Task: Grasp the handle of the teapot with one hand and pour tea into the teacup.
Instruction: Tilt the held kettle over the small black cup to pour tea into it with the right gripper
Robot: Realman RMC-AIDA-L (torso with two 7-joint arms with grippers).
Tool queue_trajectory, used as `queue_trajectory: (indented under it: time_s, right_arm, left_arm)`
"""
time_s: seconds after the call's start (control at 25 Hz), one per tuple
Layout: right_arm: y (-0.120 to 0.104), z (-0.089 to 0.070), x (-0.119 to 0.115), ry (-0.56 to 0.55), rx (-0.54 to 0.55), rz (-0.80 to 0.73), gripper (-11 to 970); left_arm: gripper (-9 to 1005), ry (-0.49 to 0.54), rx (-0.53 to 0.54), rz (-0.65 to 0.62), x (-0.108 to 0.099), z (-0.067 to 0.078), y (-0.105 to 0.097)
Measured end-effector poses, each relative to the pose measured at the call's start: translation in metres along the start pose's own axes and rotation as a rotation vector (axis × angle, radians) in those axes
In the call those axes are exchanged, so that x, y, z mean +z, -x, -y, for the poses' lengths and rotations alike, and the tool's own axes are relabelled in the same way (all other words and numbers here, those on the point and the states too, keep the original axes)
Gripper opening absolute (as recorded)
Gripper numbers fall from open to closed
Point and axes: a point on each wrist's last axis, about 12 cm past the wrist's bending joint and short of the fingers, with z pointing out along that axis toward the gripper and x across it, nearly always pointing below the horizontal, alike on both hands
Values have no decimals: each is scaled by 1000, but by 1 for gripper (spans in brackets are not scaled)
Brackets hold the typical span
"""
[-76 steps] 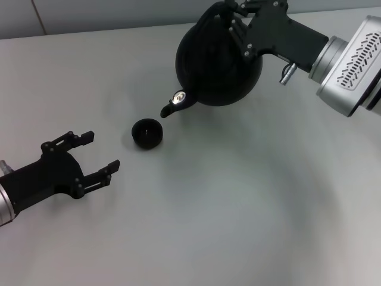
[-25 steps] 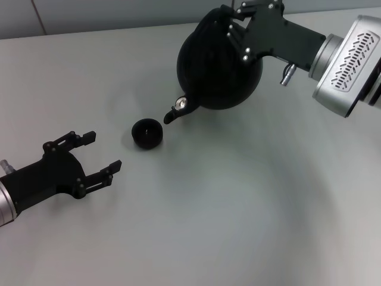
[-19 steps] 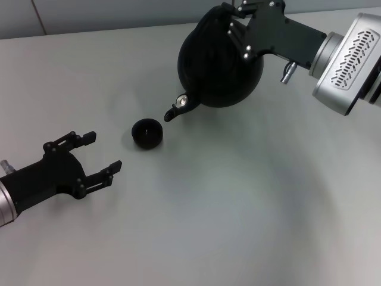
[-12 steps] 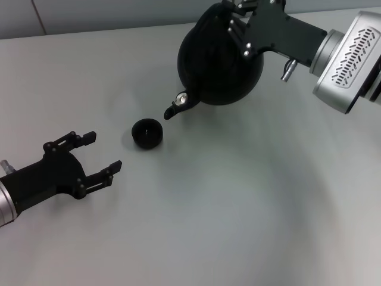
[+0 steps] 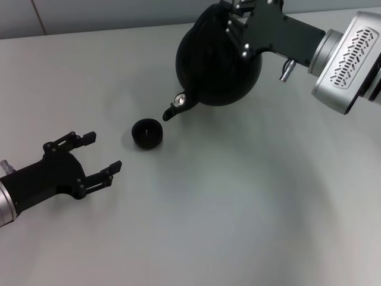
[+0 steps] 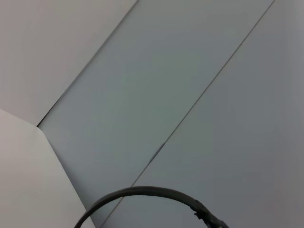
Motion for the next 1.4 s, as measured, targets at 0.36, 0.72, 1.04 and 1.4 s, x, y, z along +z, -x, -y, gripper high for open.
queue_trajectory:
  time_s: [0.36,0.72,1.04,1.4]
  right_arm:
    - [2,1,2,7,-14,4,79]
    - [7,1,4,22,-39,-9,79]
    - [7,5,0,2,-2,-15,77]
    - [4,5,-1,-5,3,-42,77]
  left_arm:
    - [802,0,0,0,0,0,0]
    - [802,0,0,-1,0,0,0]
    - [802,1,1,-2,0,0,0]
    - [802,-1,7,-1,2,-1,1]
